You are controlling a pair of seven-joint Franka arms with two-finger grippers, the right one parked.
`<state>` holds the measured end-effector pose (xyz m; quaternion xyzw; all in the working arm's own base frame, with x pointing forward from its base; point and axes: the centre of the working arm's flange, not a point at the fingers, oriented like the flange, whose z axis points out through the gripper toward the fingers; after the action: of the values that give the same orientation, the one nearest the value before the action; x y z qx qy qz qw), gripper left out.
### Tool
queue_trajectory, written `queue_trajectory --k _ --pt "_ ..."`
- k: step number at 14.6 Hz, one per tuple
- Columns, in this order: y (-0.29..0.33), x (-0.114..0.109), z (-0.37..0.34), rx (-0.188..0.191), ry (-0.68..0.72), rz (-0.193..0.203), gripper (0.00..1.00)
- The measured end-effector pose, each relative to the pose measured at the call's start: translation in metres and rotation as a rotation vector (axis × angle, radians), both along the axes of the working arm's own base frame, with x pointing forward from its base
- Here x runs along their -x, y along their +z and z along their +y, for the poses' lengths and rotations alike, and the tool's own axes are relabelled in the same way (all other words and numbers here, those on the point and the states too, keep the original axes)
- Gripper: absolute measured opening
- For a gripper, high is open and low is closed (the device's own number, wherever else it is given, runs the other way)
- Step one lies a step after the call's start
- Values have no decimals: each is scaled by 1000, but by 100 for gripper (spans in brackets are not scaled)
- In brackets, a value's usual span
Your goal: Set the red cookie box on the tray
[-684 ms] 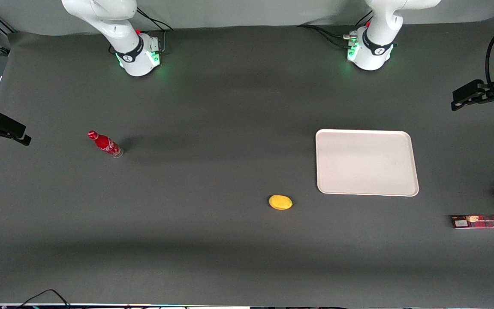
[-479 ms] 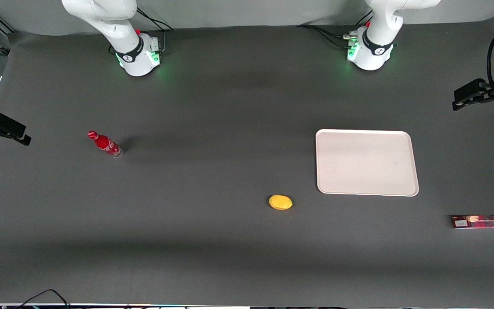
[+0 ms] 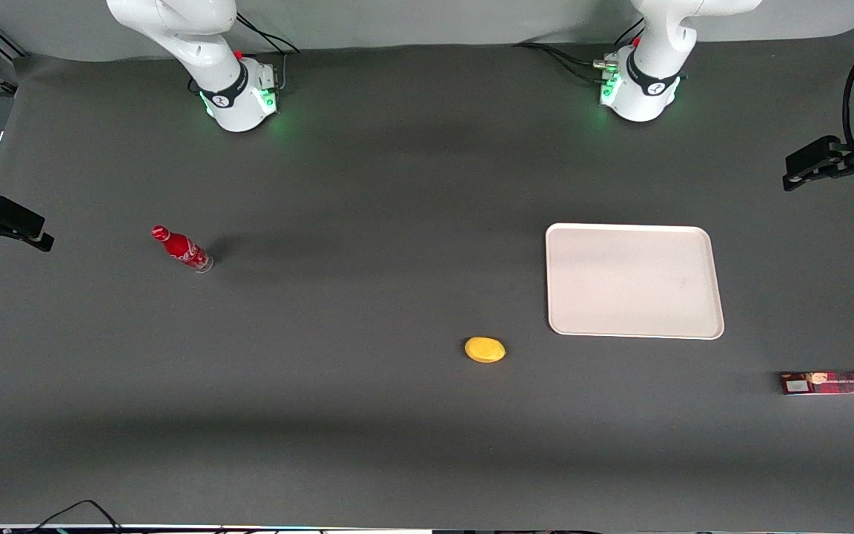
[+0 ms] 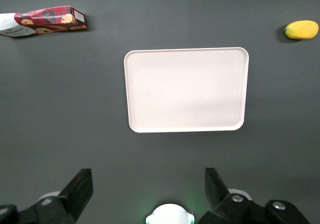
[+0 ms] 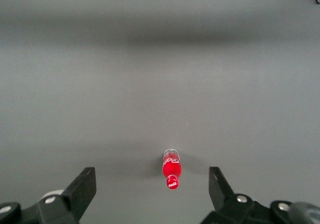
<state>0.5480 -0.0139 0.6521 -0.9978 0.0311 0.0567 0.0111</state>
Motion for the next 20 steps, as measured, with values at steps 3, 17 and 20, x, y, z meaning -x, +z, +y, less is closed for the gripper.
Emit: queue_trajectory --k 3,17,20 --pt "2 -1 28 -15 61 -5 100" --pt "-182 -161 243 -87 570 -252 100" --pt "-244 -173 277 -57 638 -326 100"
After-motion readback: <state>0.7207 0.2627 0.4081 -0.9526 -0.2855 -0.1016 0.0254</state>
